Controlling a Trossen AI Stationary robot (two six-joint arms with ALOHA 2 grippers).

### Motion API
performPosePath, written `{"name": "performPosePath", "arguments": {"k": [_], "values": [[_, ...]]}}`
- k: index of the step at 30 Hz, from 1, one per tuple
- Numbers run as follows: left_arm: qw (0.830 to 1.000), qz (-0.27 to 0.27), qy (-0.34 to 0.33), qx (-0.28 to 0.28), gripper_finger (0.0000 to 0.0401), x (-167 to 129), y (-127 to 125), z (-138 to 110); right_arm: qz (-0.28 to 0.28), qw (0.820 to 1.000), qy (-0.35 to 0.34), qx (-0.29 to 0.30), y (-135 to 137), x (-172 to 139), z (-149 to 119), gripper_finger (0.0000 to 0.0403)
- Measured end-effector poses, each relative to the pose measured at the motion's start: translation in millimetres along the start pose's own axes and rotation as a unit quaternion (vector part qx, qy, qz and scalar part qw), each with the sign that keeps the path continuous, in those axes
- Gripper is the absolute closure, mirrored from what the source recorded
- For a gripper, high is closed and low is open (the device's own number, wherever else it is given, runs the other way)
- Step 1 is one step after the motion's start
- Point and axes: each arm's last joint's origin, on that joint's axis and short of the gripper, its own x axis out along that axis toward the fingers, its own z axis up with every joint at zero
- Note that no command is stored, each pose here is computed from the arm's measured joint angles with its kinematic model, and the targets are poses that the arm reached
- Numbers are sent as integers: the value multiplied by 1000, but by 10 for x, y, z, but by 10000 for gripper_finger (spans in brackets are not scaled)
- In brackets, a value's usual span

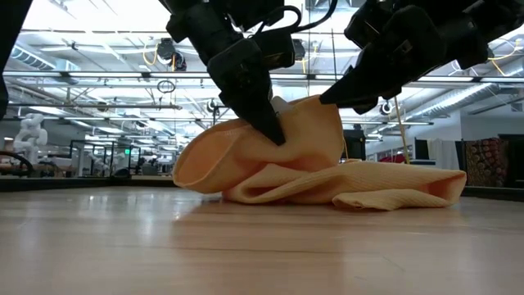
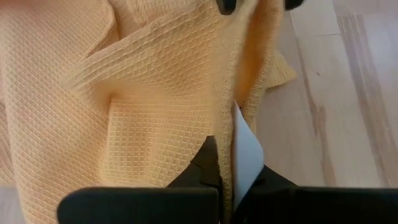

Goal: Roll towel
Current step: Roll the yellow towel

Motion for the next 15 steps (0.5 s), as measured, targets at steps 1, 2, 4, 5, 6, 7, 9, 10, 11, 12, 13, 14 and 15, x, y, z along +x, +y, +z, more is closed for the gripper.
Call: {"name": "performPosePath", "arguments": {"k": [1,2,4,5,6,7,9,10,11,12,13,14,15], "values": [[1000,0,0,0,399,0,0,0,0,1000,0,0,0,0,0,320],[1000,0,0,0,399,0,0,0,0,1000,0,-2,0,0,0,328],[1000,0,0,0,399,0,0,0,0,1000,0,-4,0,0,0,342],[1000,0,0,0,399,0,0,0,0,1000,0,-4,0,0,0,347],[1000,0,0,0,399,0,0,0,0,1000,0,-4,0,0,0,351],[1000,0,0,0,399,0,0,0,0,1000,0,-4,0,0,0,354],[1000,0,0,0,399,0,0,0,0,1000,0,-4,0,0,0,355],[1000,0,0,0,399,0,0,0,0,1000,0,-4,0,0,0,355],[1000,0,0,0,399,0,0,0,0,1000,0,-4,0,0,0,353],[1000,0,0,0,399,0,0,0,0,1000,0,-4,0,0,0,351],[1000,-1,0,0,399,0,0,0,0,1000,0,-4,0,0,0,348],[1000,-1,0,0,399,0,0,0,0,1000,0,-4,0,0,0,346],[1000,-1,0,0,399,0,0,0,0,1000,0,-4,0,0,0,344]]}}
